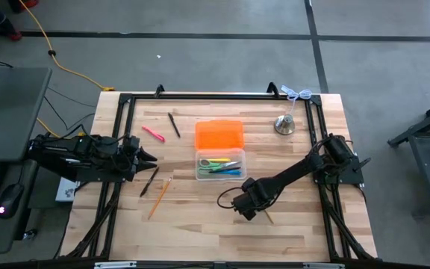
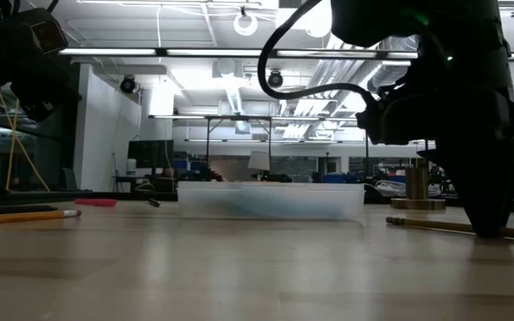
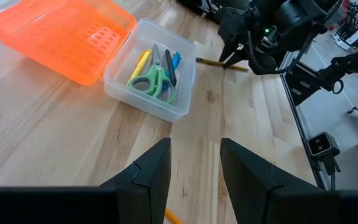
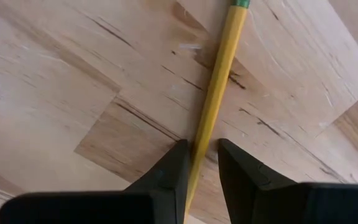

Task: Pick & place school supplies into a supply box
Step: Put the yellow pencil into the orange supply box

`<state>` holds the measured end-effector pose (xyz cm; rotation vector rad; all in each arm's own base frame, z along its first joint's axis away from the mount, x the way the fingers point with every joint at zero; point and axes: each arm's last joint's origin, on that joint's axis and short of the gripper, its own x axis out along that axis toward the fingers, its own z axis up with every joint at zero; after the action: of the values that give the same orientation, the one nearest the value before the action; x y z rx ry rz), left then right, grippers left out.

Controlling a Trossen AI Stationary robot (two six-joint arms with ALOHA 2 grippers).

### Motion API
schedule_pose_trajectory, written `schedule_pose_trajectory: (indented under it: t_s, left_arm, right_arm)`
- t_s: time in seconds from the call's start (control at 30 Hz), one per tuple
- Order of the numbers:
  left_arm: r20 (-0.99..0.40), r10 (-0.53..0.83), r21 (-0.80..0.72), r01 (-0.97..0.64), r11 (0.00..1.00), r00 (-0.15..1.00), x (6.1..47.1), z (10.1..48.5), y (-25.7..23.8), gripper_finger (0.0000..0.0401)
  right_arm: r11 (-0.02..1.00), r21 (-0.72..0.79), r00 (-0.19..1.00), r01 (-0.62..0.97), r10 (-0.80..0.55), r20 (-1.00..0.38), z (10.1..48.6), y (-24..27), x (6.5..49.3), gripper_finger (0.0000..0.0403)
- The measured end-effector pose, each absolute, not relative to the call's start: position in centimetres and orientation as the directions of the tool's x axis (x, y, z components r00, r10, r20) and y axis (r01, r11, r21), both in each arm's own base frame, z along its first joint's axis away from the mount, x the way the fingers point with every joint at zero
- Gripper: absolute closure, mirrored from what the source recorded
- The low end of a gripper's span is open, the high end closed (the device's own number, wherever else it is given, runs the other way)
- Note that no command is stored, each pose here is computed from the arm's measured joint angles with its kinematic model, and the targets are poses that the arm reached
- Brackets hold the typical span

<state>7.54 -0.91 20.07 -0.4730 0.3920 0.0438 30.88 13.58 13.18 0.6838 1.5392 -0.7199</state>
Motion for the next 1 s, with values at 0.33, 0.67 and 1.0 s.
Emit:
schedule_pose_trajectory:
  t_s: [0.33,0.67,1.0]
  left_arm:
    - [-0.380,-0.047,-0.434,-0.133,0.891,0.924,7.5,20.0,-0.9,0.0231]
    - [-0.383,-0.047,-0.434,-0.134,0.891,0.923,7.5,20.0,-0.9,0.0231]
    - [-0.384,-0.047,-0.433,-0.135,0.891,0.922,7.5,20.0,-0.9,0.0231]
  right_arm:
    - [0.629,-0.057,-0.081,0.775,0.010,-0.997,13.1,13.6,30.9,0.0375]
    - [0.628,-0.067,-0.094,0.775,0.009,-0.996,13.0,13.5,30.8,0.0393]
    - [0.616,-0.049,-0.084,0.786,0.027,-0.996,14.9,13.2,30.1,0.0398]
